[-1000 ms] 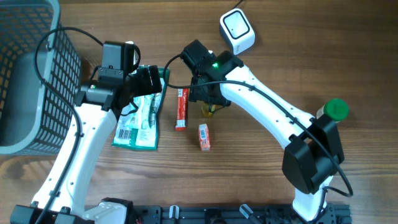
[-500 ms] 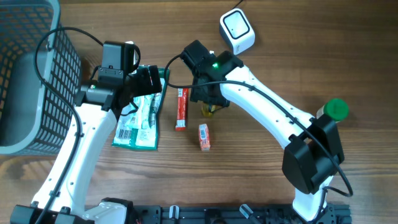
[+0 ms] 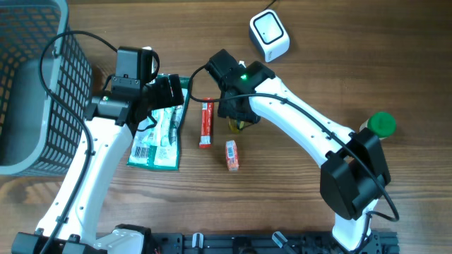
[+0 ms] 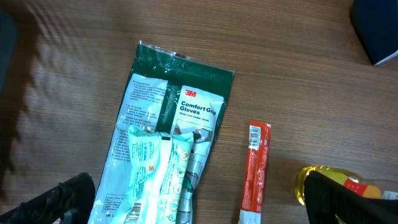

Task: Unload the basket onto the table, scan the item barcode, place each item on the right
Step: 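Lower the right gripper around the yellow oil bottle and close on it, then lift the oil bottle and carry it toward the white scanner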

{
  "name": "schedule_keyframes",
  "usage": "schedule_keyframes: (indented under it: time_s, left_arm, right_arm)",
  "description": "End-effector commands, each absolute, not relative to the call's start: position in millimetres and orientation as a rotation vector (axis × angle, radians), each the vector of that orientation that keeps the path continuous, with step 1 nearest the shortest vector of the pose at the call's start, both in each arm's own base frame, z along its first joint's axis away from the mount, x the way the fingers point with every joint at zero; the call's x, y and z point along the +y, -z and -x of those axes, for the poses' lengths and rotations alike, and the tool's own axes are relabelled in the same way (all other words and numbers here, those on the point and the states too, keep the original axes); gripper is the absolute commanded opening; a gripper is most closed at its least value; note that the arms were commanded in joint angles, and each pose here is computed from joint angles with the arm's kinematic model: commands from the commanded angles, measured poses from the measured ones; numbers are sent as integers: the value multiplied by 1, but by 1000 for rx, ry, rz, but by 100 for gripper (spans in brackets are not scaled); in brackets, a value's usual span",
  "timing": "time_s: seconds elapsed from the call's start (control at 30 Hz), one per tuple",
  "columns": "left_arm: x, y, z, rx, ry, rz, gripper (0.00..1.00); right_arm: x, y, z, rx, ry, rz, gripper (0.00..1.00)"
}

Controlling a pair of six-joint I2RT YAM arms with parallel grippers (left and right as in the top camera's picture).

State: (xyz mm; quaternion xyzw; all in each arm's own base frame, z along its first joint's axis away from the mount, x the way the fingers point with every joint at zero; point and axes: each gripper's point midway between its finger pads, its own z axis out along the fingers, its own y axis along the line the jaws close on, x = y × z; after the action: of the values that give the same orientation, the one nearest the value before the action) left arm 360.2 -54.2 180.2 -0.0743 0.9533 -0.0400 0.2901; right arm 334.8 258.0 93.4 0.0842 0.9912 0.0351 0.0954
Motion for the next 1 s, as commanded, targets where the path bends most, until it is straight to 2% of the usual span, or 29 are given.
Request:
schedule_keyframes:
  time_s: [0.0, 0.1, 0.23, 0.33, 0.5, 0.7, 0.97]
  left_arm:
    - [-53, -181, -361, 2541, 114, 202, 100]
    - [-53, -181, -362, 2540, 114, 202, 100]
    - [-53, -181, -361, 2541, 114, 202, 100]
    - [-53, -181, -362, 2540, 114, 202, 100]
    - [-53, -181, -362, 2540, 114, 202, 100]
    - [-53, -181, -361, 2541, 114, 202, 100]
    - [-53, -181, -362, 2540, 114, 202, 100]
  right_arm:
    - [258, -84, -338, 2935, -85, -273, 59]
    - [261, -85, -340, 2929, -108, -273, 59]
    - [260, -85, -340, 2930, -106, -276, 54]
    - [260, -85, -341, 2930, -105, -278, 44]
    - [255, -91, -344, 2932, -124, -301, 35]
    - [247, -135, -349, 2927, -383, -265, 22]
    - [222, -212, -339, 2847, -823, -15, 23]
